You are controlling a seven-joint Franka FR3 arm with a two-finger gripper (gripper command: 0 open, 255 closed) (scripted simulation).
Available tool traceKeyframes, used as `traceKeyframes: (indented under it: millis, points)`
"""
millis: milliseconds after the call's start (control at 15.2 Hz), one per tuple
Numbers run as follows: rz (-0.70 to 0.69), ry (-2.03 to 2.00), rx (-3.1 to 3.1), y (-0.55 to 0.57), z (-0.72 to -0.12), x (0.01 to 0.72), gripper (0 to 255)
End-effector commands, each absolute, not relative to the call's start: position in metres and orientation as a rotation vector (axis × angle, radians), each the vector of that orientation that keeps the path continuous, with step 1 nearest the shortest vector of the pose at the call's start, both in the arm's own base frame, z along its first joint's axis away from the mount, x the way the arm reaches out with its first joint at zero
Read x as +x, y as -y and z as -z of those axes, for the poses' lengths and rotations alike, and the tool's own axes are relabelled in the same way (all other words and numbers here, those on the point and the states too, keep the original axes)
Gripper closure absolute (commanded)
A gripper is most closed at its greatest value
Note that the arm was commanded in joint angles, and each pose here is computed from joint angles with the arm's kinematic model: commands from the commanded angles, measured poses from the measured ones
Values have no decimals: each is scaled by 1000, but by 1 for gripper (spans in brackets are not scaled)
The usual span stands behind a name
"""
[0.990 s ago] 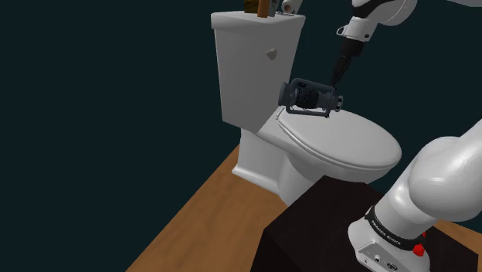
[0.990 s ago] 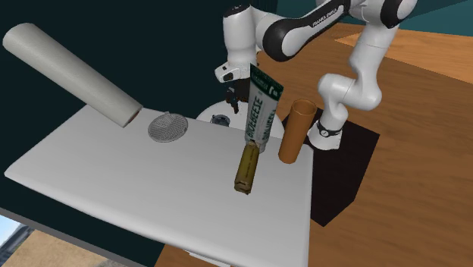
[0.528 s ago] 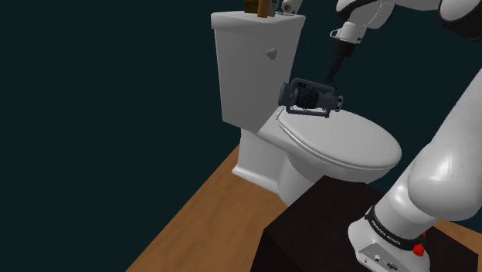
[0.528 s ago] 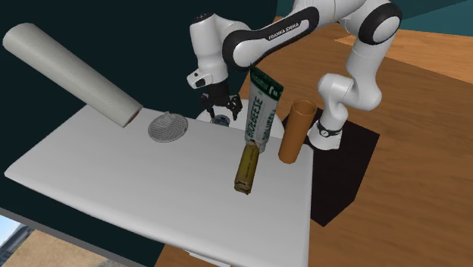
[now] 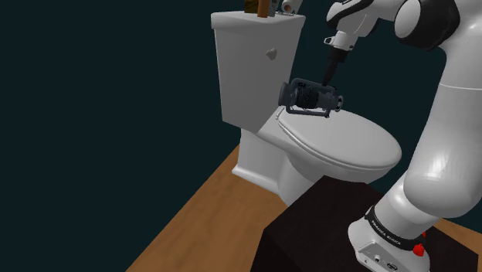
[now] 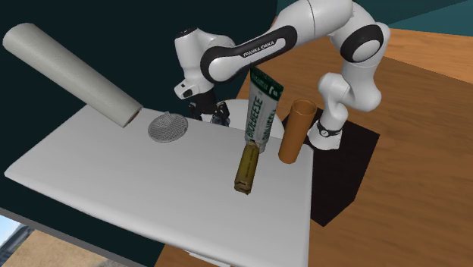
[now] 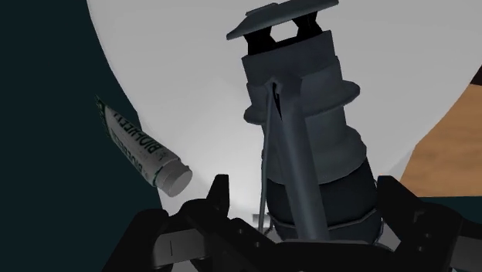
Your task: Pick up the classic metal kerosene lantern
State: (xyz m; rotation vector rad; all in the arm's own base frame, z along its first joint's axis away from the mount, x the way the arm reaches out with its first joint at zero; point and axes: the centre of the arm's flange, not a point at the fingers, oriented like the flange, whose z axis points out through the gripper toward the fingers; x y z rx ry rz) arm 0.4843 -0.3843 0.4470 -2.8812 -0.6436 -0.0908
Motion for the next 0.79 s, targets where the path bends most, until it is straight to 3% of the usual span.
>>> traceKeyframes:
  millis: [0,198,264,726]
  points:
    - [91,645,-2881,385,-436,484,0]
    - [91,645,-2881,385,-428,484,0]
    - [91,645,-2881,385,-428,484,255]
    - [91,645,-2881,385,-428,484,255]
